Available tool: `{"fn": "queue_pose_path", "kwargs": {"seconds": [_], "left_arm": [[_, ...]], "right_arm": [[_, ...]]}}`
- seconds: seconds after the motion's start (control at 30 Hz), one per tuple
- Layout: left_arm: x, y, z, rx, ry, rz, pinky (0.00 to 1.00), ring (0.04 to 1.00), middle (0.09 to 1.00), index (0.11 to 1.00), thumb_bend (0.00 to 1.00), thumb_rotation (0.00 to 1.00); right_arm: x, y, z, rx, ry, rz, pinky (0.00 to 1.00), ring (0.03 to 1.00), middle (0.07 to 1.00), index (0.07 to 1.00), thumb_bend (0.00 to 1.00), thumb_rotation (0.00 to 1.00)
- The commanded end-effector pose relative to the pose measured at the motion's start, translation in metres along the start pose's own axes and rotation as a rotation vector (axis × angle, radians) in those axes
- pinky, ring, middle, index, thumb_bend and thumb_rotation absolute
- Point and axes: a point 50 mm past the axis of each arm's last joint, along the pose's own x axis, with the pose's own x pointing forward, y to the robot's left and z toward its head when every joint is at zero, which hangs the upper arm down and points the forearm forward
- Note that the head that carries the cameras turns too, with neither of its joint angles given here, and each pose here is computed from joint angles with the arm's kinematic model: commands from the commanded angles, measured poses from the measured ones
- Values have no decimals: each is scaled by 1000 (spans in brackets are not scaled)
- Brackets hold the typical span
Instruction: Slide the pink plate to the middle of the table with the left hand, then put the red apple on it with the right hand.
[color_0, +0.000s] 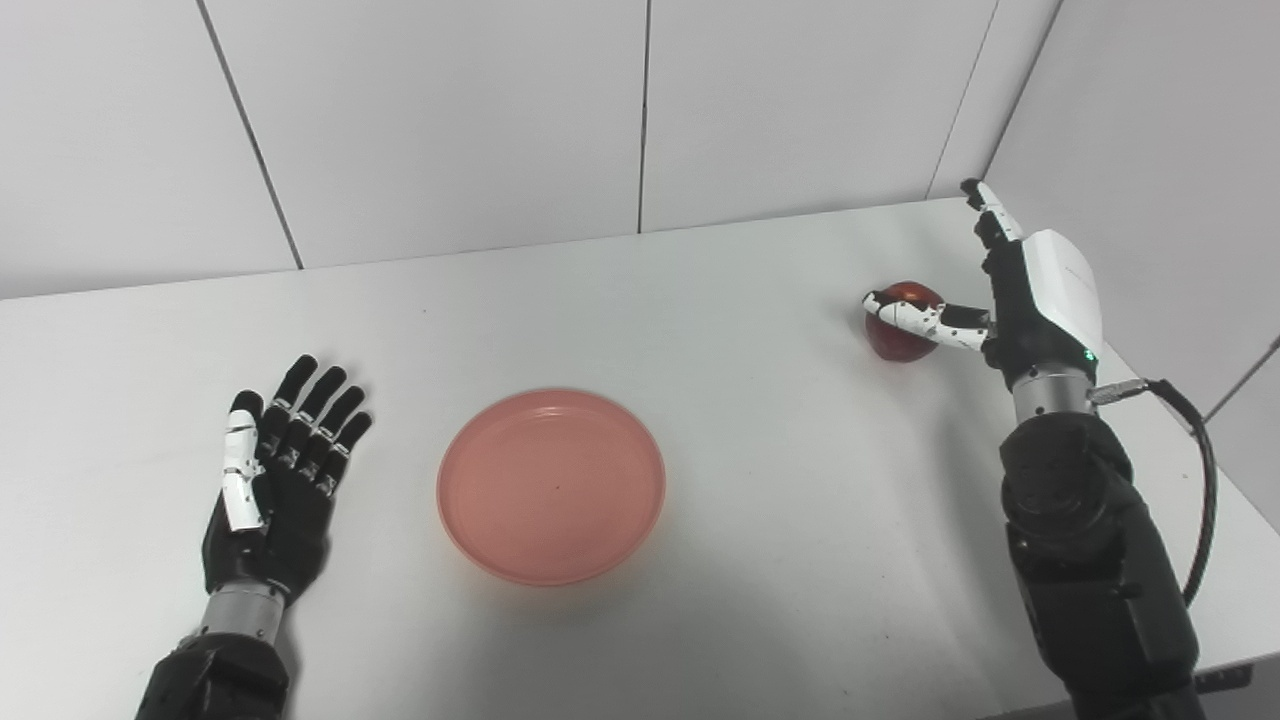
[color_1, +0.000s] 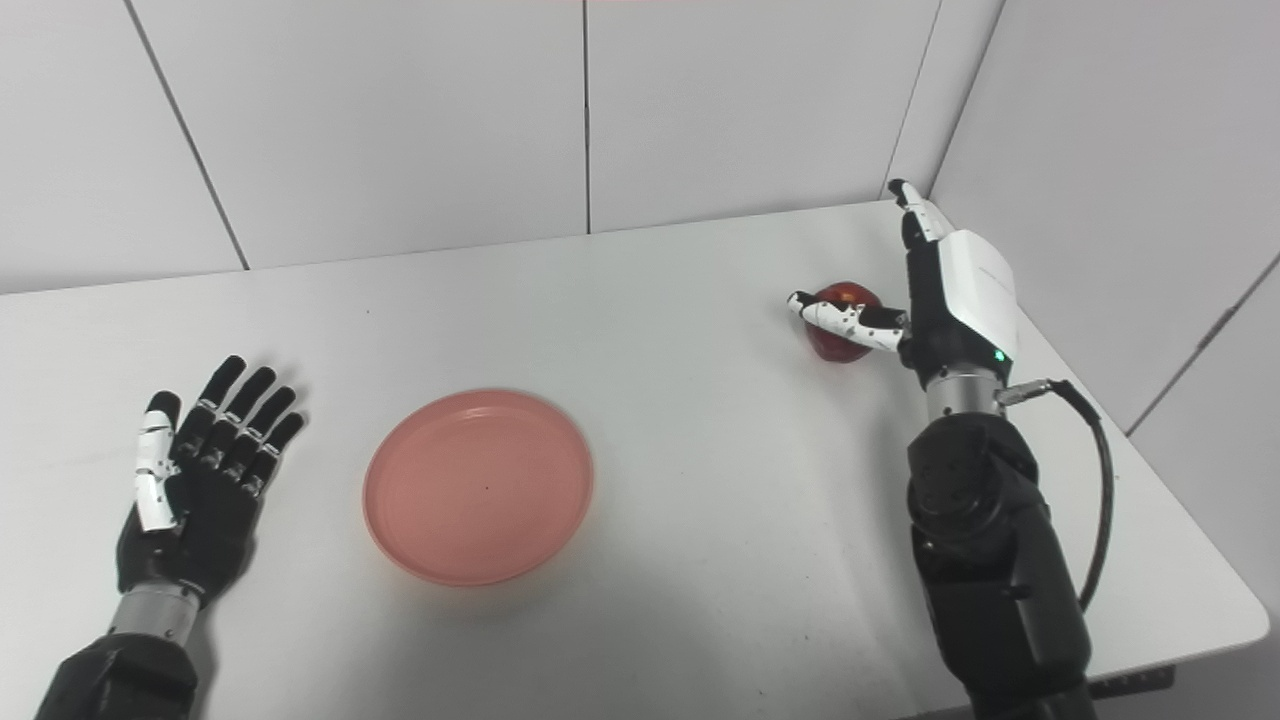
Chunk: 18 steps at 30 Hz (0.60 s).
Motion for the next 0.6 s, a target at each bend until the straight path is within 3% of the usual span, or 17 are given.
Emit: {"fn": "queue_pose_path", "kwargs": {"seconds": [0.0,0.33,0.57], "left_arm": [[2,3,1,12,2,-3,917,891,893,886,422,1000],[2,5,3,6,2,-10,920,892,895,887,418,1000],[2,7,2,4,5,-14,923,893,898,892,413,1000]], "right_arm": [[9,-14,6,-22,-42,-54,767,867,910,928,1000,411],[17,-3,-15,-45,22,-48,745,855,905,917,1000,344],[24,4,-21,-68,73,-21,737,849,902,923,1000,385]]}}
